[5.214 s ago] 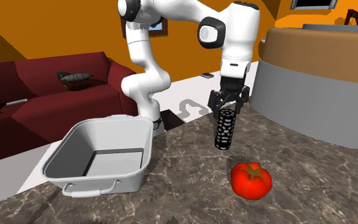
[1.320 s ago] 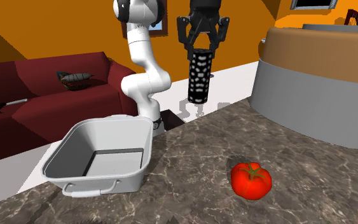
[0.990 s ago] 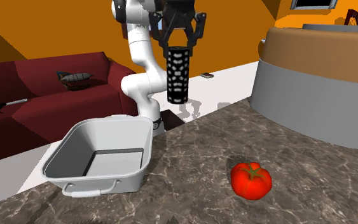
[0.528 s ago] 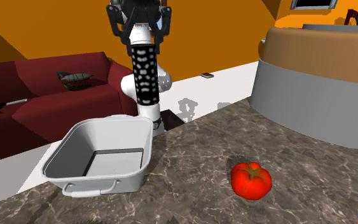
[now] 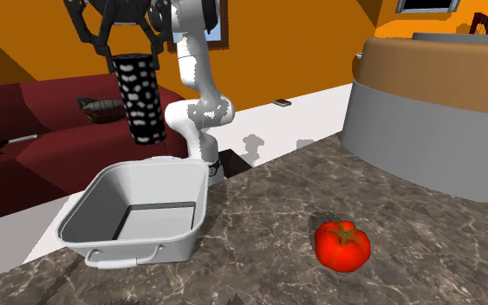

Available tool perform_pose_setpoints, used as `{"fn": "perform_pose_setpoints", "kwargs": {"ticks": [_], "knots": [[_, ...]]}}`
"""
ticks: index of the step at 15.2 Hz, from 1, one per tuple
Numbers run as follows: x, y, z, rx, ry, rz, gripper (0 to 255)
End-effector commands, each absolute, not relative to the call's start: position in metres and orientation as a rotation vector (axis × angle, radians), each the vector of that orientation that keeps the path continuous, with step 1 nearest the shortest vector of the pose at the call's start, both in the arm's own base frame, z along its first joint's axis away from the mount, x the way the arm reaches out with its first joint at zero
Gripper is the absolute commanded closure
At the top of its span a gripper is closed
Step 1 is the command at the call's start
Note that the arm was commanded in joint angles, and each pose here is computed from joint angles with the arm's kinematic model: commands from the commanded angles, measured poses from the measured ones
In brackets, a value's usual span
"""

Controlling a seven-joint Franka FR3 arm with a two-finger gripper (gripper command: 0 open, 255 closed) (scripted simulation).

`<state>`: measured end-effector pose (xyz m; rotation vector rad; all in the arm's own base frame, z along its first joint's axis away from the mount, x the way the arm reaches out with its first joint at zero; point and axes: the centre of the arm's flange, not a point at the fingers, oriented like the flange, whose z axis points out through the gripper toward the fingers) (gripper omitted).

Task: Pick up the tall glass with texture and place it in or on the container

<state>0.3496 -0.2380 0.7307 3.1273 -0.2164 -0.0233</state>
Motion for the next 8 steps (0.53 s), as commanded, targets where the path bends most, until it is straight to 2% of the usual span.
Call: {"fn": "perform_pose_setpoints", "kwargs": {"ticks": [1,8], "knots": [[0.342,-0.269,0.736,3.127,-0.214,-0.024,255],[0.342,-0.269,0.699,3.127,-0.214,-0.024,255]]}}
